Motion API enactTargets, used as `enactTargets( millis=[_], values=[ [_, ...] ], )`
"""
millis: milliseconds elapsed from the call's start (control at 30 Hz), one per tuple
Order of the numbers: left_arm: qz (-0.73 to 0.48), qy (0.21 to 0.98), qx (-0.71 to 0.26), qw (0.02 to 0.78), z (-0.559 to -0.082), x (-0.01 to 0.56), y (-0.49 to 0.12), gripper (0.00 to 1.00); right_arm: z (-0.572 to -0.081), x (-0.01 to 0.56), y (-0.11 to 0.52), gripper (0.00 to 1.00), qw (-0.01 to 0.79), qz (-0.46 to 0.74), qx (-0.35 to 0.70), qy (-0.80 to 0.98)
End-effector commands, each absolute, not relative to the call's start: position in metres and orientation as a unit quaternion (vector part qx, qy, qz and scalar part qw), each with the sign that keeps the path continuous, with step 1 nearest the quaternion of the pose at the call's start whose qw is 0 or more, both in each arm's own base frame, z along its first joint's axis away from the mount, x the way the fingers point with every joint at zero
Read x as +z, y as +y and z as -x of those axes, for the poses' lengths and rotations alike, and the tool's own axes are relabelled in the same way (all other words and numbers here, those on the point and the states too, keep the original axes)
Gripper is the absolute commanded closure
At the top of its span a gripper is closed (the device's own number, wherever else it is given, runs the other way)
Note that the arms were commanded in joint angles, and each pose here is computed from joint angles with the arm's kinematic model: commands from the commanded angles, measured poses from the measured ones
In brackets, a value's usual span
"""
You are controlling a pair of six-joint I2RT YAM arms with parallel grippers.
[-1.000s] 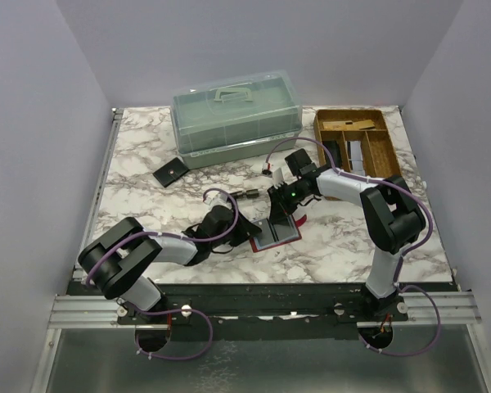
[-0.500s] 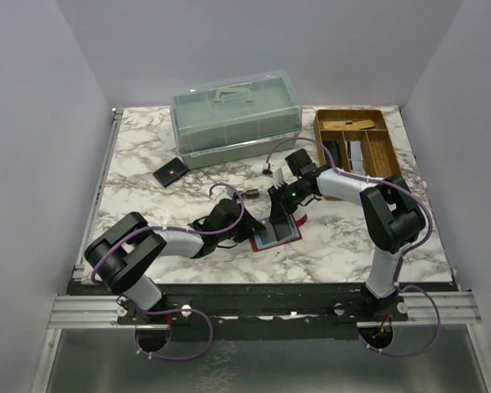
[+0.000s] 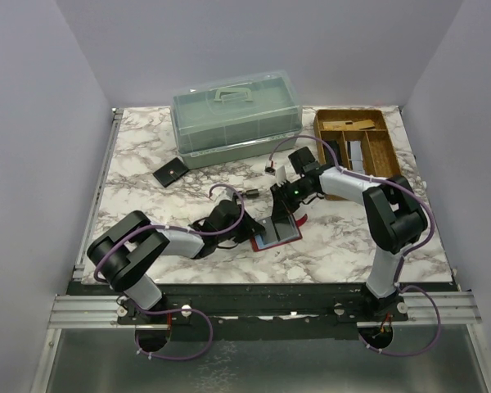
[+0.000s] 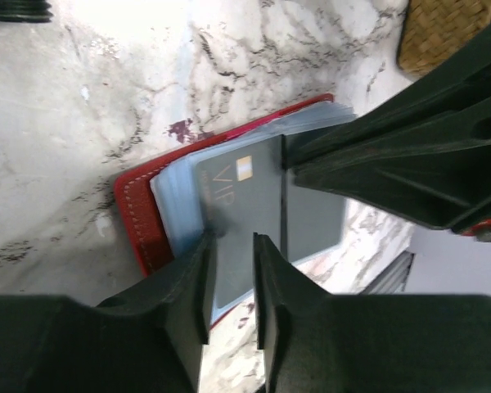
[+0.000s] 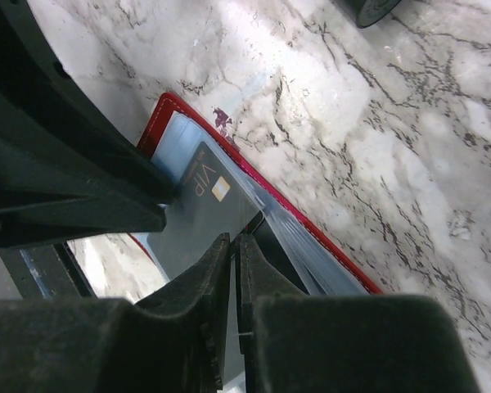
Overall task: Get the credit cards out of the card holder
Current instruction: Remove the credit card from the card holder.
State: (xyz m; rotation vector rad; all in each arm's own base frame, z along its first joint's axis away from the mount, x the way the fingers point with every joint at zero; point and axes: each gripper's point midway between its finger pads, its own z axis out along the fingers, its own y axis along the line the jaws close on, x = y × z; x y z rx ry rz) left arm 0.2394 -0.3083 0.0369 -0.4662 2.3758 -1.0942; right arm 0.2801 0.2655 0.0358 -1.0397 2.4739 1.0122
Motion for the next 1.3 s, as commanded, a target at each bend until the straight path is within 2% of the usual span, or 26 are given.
enactTargets(
  millis=[0,100,300,633,900,1267],
  values=[
    [0.192,0.894,-0.335,0.227,-0.228,-0.006,-0.283,0.73,-0.284,0.065,0.264,0.86,0.161,0.369,0.376,0.834],
    [0.198,0.896,-0.323,0.232,-0.228,-0.012,-0.277,0.79,-0.279,0.083,0.264,0.84,0.17,0.386,0.404,0.812],
    [0.199,0.895,-0.316,0.242,-0.226,-0.011,-0.27,0.8,-0.267,0.08,0.266,0.84,0.14,0.382,0.434,0.804],
    [0.166,0.895,-0.341,0.234,-0.233,-0.006,-0.292,0.81,-0.281,0.051,0.253,0.85,0.13,0.351,0.373,0.849],
    [0.156,0.893,-0.348,0.24,-0.238,-0.001,-0.297,1.0,-0.29,0.046,0.247,0.86,0.139,0.348,0.343,0.861],
    [0.157,0.902,-0.325,0.236,-0.227,-0.003,-0.281,1.0,-0.301,0.04,0.231,0.87,0.148,0.353,0.296,0.875]
  ],
)
